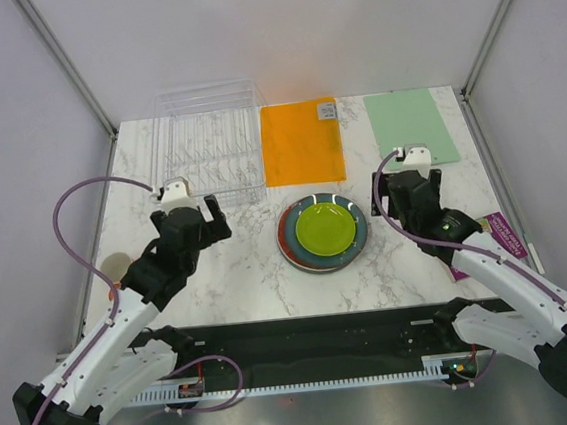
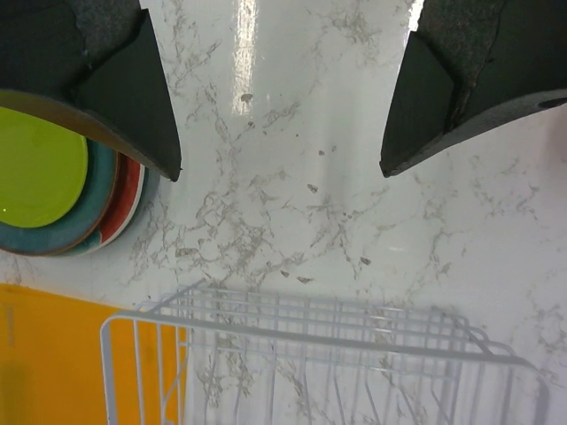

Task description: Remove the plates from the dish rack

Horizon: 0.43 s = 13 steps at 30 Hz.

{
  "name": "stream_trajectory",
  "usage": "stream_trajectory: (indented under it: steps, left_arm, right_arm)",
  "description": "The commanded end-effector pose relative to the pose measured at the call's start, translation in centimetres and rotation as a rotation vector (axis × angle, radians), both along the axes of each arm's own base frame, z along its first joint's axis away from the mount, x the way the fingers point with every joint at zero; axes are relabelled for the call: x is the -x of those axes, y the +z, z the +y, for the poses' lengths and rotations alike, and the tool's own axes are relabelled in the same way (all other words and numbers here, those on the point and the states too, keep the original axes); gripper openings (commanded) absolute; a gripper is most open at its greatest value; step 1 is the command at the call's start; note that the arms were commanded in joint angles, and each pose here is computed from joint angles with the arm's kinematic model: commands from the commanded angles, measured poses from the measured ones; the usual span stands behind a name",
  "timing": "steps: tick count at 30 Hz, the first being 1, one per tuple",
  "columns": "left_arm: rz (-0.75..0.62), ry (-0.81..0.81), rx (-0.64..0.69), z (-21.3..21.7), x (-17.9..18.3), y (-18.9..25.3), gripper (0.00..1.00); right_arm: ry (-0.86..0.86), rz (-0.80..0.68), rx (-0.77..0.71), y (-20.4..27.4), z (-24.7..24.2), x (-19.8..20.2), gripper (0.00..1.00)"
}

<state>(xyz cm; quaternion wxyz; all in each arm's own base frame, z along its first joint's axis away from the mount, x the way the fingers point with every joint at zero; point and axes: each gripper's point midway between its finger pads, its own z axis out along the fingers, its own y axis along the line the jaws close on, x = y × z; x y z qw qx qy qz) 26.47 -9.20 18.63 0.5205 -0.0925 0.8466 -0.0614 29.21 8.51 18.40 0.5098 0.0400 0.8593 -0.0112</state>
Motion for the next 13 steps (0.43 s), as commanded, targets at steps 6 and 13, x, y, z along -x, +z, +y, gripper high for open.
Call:
stream_trajectory:
  steps: [6, 13]
  left_arm:
    - [-0.192, 0.077, -0.172, 2.8, -2.1, 5.9, 1.0]
    - [-0.278, 0.051, -0.178, 2.7, -2.3, 5.3, 1.0]
  right_arm:
    - [-0.148, -0.15, 0.185, 2.0, -4.1, -1.3, 0.98]
    - [-0.157, -0.235, 0.169, 0.8, -4.4, -1.5, 0.98]
